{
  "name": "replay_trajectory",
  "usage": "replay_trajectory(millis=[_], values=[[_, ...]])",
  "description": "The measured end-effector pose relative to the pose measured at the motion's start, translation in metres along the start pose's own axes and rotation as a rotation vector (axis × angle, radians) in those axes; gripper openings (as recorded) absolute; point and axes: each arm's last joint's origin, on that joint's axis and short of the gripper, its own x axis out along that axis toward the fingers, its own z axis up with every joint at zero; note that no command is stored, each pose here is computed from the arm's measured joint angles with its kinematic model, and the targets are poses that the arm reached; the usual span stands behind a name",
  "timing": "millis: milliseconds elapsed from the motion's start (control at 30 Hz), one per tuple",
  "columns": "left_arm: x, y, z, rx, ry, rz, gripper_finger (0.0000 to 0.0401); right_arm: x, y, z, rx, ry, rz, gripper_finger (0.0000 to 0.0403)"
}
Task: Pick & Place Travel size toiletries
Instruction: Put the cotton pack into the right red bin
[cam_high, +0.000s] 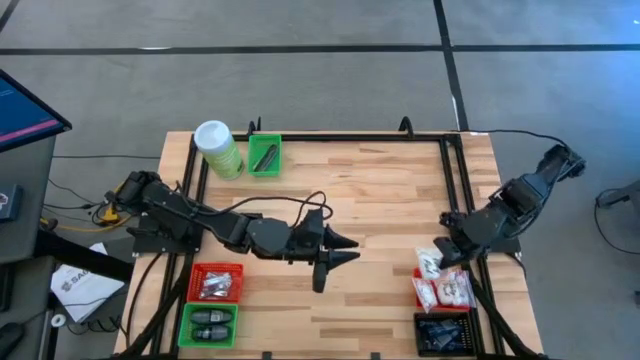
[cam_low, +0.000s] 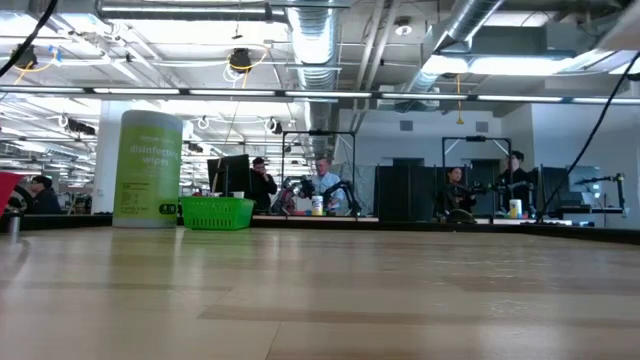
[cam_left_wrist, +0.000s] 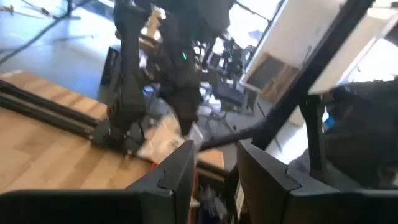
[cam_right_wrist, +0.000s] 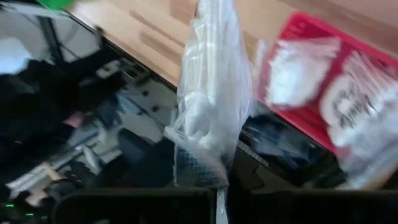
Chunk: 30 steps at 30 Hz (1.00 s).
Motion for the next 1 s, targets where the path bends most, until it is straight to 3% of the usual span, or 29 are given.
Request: replay_trajectory(millis=[133, 333, 700, 867, 1000], values=[[0.0, -0.001, 0.002, 0.014, 0.004, -0.058, 0.0113, 0.005, -0.004, -0.01, -0.011, 0.038, -0.057, 0.0], [0.0, -0.001, -0.001, 0.202, 0.043, -0.102, 0.011, 0.012, -0.012, -0.023, -0.041, 0.072, -0.182, 0.0], [0.001, 0.016, 0.005, 0.36, 0.226, -0.001, 0.0092, 0.035, -0.014, -0.038, -0.098, 0.088, -0.327, 0.0], [0.001, 0.02, 0.011, 0.477, 0.262, 0.016, 0.0084, 0.047, -0.015, -0.038, -0.127, 0.075, -0.424, 0.0], [0.003, 0.027, 0.015, 0.49, 0.274, 0.039, 0.008, 0.057, -0.016, -0.04, -0.136, 0.092, -0.47, 0.0]])
